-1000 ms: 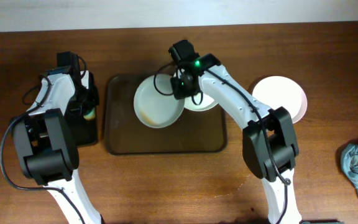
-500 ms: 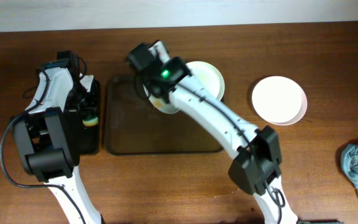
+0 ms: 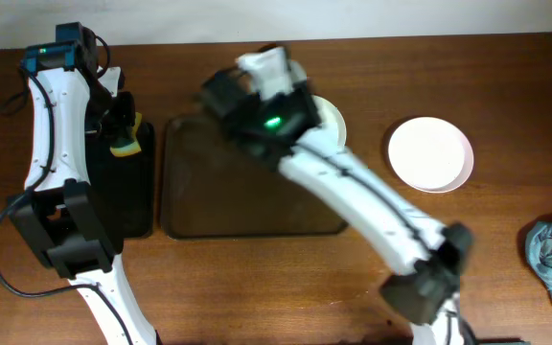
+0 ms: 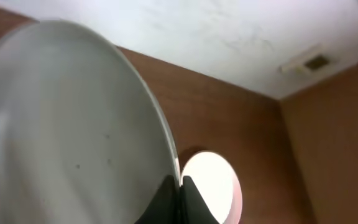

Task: Clean dirty plates on tray and stack at the side
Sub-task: 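Lift the white plate and stack it on the pinkish plate, then grip the pale blue-white plate rim with the right gripper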

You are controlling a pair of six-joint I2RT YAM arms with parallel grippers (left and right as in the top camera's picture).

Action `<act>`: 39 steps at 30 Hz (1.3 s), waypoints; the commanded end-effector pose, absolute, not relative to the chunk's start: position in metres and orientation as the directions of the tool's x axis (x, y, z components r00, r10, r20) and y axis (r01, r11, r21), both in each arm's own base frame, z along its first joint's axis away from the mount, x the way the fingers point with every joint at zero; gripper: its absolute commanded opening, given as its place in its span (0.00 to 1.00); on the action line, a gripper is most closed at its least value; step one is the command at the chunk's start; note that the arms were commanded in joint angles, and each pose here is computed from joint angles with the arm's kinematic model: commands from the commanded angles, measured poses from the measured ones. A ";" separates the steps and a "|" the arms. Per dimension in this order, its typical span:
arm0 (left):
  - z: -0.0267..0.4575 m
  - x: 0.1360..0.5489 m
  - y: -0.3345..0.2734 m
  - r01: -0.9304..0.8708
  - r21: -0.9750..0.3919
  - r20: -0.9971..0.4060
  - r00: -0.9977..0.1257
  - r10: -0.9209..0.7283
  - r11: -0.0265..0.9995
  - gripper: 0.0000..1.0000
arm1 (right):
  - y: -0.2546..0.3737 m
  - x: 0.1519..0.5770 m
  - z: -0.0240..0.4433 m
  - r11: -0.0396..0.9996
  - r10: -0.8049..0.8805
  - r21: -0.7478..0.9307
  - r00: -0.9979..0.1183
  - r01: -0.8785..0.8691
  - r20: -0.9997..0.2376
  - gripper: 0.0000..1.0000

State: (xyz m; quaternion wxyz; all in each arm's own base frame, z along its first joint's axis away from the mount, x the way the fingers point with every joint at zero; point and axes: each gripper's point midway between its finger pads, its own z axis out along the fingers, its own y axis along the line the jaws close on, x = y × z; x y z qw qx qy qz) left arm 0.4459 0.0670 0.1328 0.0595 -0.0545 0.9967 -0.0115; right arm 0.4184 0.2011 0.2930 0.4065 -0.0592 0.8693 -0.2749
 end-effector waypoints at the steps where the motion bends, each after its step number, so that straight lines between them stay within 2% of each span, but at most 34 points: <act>1: 0.140 0.452 0.063 -0.114 -0.043 -0.148 -0.982 -0.119 0.993 0.01 | 0.111 0.401 0.331 0.931 -0.034 -0.286 -0.727 0.226 -0.686 0.04; 3: 0.140 0.452 0.063 -0.114 -0.044 -0.148 -0.982 -0.119 0.993 0.01 | 0.037 0.381 0.320 0.897 0.112 -0.289 -0.805 0.334 -0.583 0.04; 4: 0.141 0.454 0.063 -0.139 -0.048 -0.154 -0.977 -0.145 0.989 0.01 | -0.032 0.366 0.302 0.833 0.269 -0.316 -0.832 0.454 -0.485 0.04; 7: 0.142 0.460 0.061 -0.134 -0.065 -0.176 -0.974 -0.144 0.989 0.01 | -0.103 0.363 0.263 0.742 0.460 -0.304 -0.784 0.597 -0.417 0.04; 10: 0.142 0.461 0.061 -0.134 -0.065 -0.183 -0.973 -0.143 0.989 0.00 | -0.146 0.371 0.189 0.680 0.564 -0.282 -0.729 0.676 -0.387 0.04; 13: 0.142 0.462 0.061 -0.133 -0.065 -0.187 -0.972 -0.143 0.989 0.01 | -0.141 0.389 0.130 0.715 0.553 -0.219 -0.728 0.664 -0.404 0.05; 14: 0.142 0.461 0.061 -0.134 -0.065 -0.183 -0.973 -0.143 0.989 0.01 | -0.130 0.392 0.110 0.739 0.557 -0.173 -0.736 0.651 -0.386 0.31; 15: 0.142 0.461 0.061 -0.134 -0.065 -0.182 -0.973 -0.143 0.989 0.00 | -0.118 0.394 0.100 0.777 0.542 -0.135 -0.762 0.615 -0.355 0.52; 16: 0.142 0.461 0.061 -0.134 -0.065 -0.183 -0.973 -0.143 0.989 0.00 | -0.107 0.397 0.098 0.822 0.501 -0.105 -0.800 0.559 -0.331 0.64; 18: 0.142 0.461 0.061 -0.134 -0.065 -0.184 -0.972 -0.143 0.989 0.00 | -0.083 0.410 0.113 0.886 0.431 -0.029 -0.844 0.463 -0.320 0.70; 20: 0.142 0.461 0.061 -0.133 -0.065 -0.184 -0.972 -0.143 0.989 0.01 | -0.008 0.444 0.154 0.939 0.340 0.172 -0.867 0.297 -0.363 0.71; 21: 0.142 0.461 0.061 -0.134 -0.065 -0.183 -0.973 -0.143 0.989 0.01 | 0.042 0.457 0.160 0.945 0.301 0.244 -0.868 0.217 -0.395 0.67; 22: 0.142 0.461 0.061 -0.133 -0.065 -0.181 -0.973 -0.143 0.989 0.01 | 0.063 0.460 0.158 0.945 0.295 0.255 -0.865 0.204 -0.405 0.67; 24: 0.142 0.460 0.061 -0.134 -0.065 -0.179 -0.973 -0.143 0.989 0.00 | 0.112 0.462 0.136 0.941 0.322 0.237 -0.857 0.243 -0.401 0.67; 25: 0.142 0.460 0.061 -0.133 -0.065 -0.179 -0.973 -0.143 0.989 0.01 | 0.147 0.461 0.110 0.944 0.305 0.240 -0.878 0.228 -0.368 0.64; 27: 0.142 0.461 0.061 -0.133 -0.065 -0.182 -0.973 -0.143 0.989 0.01 | 0.175 0.459 0.086 0.957 0.252 0.228 -0.902 0.179 -0.350 0.63; 28: 0.142 0.461 0.061 -0.133 -0.064 -0.183 -0.973 -0.143 0.989 0.01 | 0.202 0.453 0.061 0.968 0.198 0.214 -0.923 0.131 -0.331 0.63; 31: 0.142 0.461 0.061 -0.133 -0.064 -0.183 -0.973 -0.143 0.989 0.00 | 0.239 0.433 0.027 0.978 0.114 0.200 -0.954 0.060 -0.276 0.62; 36: 0.142 0.461 0.061 -0.133 -0.064 -0.184 -0.973 -0.143 0.989 0.01 | 0.302 0.389 0.018 0.951 -0.055 0.289 -0.979 -0.111 -0.195 0.56; 39: 0.142 0.462 0.061 -0.133 -0.064 -0.186 -0.972 -0.143 0.989 0.01 | 0.352 0.347 0.026 0.839 -0.306 0.411 -0.934 -0.357 -0.185 0.50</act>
